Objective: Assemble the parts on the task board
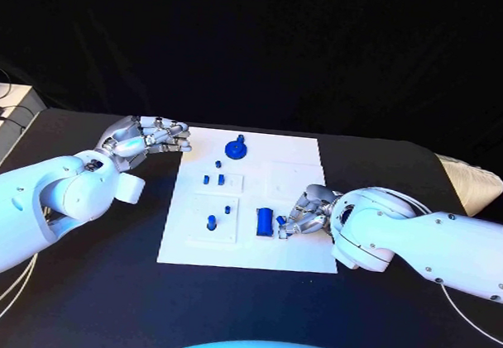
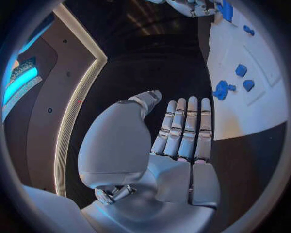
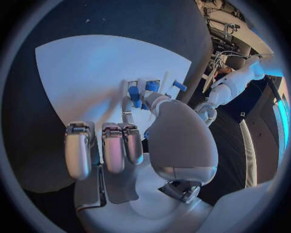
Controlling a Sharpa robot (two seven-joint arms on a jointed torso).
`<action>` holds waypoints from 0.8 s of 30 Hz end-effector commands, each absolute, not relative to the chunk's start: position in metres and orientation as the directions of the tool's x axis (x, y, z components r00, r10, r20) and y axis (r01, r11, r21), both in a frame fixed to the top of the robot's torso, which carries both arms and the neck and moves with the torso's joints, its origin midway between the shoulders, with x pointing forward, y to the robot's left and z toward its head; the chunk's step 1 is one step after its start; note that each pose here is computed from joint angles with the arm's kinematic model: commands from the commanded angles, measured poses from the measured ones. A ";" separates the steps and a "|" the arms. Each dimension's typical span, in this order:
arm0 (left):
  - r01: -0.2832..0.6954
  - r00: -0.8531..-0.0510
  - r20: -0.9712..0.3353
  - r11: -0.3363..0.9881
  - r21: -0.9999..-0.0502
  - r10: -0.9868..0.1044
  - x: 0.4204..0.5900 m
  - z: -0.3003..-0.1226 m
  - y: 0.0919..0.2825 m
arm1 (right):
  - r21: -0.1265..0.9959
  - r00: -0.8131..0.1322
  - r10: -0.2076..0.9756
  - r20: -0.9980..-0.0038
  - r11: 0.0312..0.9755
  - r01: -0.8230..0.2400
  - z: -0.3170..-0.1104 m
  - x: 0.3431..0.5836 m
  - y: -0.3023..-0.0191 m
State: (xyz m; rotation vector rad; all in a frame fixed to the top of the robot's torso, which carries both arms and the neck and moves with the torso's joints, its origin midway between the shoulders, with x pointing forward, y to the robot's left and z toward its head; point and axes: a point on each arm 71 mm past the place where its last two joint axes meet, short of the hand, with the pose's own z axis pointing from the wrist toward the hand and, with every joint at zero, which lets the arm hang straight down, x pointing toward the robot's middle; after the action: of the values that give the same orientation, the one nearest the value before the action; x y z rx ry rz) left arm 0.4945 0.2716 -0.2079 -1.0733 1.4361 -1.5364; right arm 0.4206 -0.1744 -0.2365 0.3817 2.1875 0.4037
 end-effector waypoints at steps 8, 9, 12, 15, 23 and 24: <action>-0.015 -0.377 0.083 -0.084 -0.996 -0.922 0.494 -0.207 0.269 | 0.393 -0.583 0.388 -0.714 0.911 0.126 -0.238 0.423 -0.177; -0.015 -0.377 0.083 -0.084 -0.996 -0.922 0.494 -0.207 0.269 | 0.391 -0.582 0.387 -0.715 0.912 0.126 -0.238 0.423 -0.177; -0.015 -0.377 0.083 -0.083 -0.996 -0.923 0.494 -0.207 0.270 | 0.387 -0.579 0.384 -0.719 0.914 0.126 -0.239 0.424 -0.178; -0.015 -0.377 0.082 -0.083 -0.996 -0.923 0.494 -0.207 0.270 | 0.384 -0.579 0.382 -0.721 0.915 0.126 -0.240 0.424 -0.179; -0.014 -0.377 0.082 -0.083 -0.996 -0.923 0.493 -0.207 0.270 | 0.383 -0.588 0.377 -0.716 0.916 0.122 -0.241 0.422 -0.177; -0.014 -0.377 0.082 -0.083 -0.996 -0.923 0.493 -0.207 0.270 | 0.382 -0.590 0.376 -0.714 0.916 0.121 -0.242 0.422 -0.177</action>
State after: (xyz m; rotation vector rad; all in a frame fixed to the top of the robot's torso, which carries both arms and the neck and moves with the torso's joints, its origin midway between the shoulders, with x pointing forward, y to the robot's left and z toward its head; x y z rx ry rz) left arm 0.4941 0.2723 -0.2079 -1.0738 1.4416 -1.5346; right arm 0.4231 -0.1777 -0.2407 0.3752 2.1820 0.3817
